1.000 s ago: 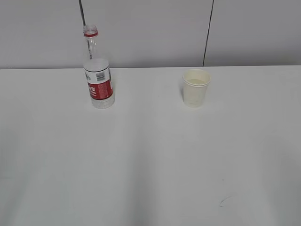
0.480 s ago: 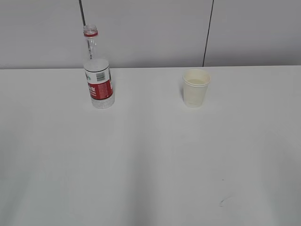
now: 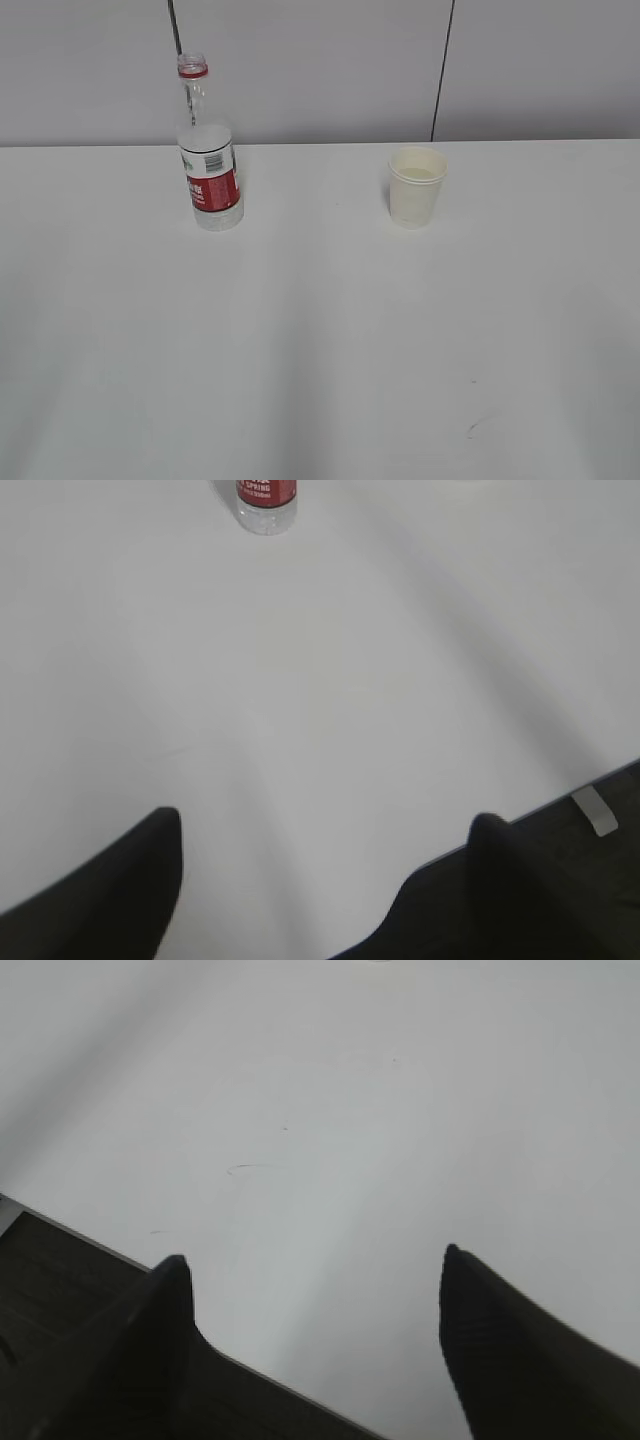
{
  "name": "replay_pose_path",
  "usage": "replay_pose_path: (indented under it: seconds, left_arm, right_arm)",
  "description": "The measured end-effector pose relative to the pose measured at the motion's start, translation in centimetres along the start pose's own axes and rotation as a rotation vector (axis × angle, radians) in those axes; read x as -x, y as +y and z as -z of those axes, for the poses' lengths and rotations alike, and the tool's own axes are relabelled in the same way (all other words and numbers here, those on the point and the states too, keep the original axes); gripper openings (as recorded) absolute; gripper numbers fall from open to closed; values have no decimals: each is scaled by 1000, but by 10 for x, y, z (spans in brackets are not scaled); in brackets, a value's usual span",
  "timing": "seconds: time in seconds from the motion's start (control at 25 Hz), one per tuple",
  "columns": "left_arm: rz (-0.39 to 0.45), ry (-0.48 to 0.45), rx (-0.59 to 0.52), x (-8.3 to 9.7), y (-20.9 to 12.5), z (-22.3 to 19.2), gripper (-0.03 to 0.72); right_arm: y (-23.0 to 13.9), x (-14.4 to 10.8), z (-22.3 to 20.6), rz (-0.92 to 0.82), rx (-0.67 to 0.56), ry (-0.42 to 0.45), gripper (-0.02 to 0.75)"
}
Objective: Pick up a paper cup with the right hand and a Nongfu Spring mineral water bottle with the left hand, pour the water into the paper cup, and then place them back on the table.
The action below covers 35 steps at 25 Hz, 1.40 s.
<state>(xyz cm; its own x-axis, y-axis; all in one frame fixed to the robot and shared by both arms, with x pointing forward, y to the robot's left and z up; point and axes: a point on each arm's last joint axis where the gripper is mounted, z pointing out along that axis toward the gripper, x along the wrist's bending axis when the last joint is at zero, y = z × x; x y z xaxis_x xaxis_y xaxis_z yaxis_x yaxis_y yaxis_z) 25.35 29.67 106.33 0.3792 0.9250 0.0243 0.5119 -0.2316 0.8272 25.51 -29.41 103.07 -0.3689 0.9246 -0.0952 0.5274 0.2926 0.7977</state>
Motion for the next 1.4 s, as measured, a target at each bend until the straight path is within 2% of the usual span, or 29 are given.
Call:
replay_pose_path:
  seconds: [0.16,0.36,0.48,0.6,1.4]
  left_arm:
    - [32,44,17,0,-2,3,519]
    - [123,191,59,-1,-6,10,519]
    - [157,258,101,1,-10,16,519]
    - [165,285,146,4,-15,22,519]
    - [166,293,156,5,-16,23,519]
  right_arm:
    - [0,1,0,-45,-7,-61,566]
    - [-1,4,1,-154,-18,-208,566]
    - [-4,4,5,-202,9,-287,566]
    - [-8,1,12,-219,59,-334,566]
    - [-9,0,13,-219,73,-341,565]
